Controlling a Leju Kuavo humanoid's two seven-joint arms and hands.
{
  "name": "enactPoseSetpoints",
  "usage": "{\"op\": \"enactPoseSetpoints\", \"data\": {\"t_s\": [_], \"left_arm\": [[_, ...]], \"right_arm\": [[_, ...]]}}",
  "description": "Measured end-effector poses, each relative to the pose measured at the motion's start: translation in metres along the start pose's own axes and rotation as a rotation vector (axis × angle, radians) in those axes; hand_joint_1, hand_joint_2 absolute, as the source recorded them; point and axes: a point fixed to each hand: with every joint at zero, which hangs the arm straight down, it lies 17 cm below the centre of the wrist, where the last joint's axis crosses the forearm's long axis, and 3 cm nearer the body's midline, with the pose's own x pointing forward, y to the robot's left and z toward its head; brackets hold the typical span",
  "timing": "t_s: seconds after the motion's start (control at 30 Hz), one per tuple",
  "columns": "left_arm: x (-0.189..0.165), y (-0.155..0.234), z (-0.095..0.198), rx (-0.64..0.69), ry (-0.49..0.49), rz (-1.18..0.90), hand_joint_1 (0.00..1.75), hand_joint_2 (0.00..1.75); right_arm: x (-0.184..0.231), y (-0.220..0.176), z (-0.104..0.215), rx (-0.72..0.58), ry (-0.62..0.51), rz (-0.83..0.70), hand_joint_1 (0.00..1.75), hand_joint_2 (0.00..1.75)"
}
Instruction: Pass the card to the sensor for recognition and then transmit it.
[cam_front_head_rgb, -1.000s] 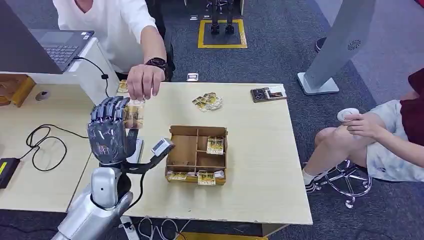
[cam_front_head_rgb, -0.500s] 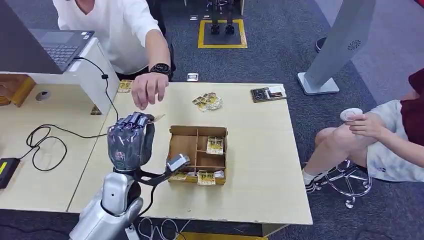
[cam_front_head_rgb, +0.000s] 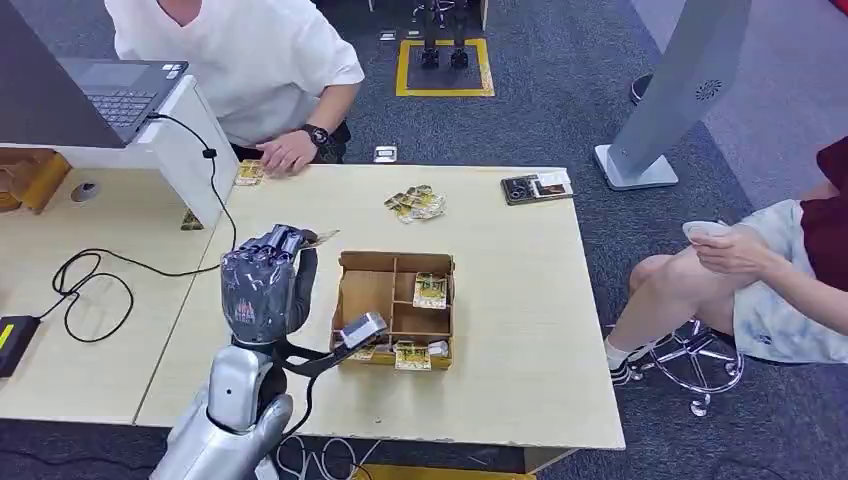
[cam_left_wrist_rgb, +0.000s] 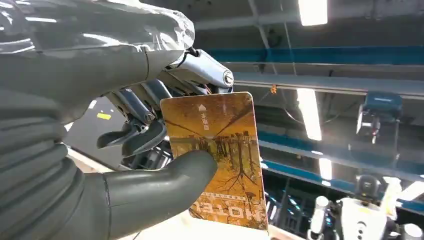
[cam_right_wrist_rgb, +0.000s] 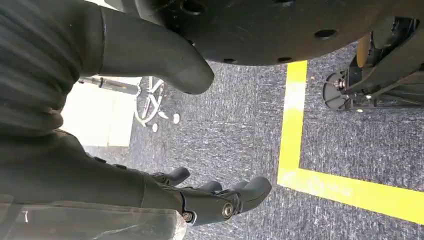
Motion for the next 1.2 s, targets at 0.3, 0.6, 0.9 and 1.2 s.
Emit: {"op": "enactPoseSetpoints", "data": {"t_s": [0.3,0.6,0.9,1.2], "left_arm": [[-0.021,-0.018,0.005,-0.009,0.121,0.273,1.75,1.75],[-0.048,-0.051,0.020,-0.035,0.398,0.560,1.75,1.75],[-0.026,-0.097,0.034,-0.150,0.600,1.032,1.75,1.75],[-0.026,-0.131,0.061,-0.295,0.630,1.033,1.75,1.75]], "right_arm": [[-0.001,0.000,0.000,0.000,0.006,-0.016,0.00,1.75],[-0.001,0.000,0.000,0.000,0.010,-0.033,0.00,1.75],[0.000,-0.002,0.000,-0.010,0.006,-0.047,0.00,1.75],[0.000,-0.002,0.000,-0.010,0.002,-0.048,0.00,1.75]]}}
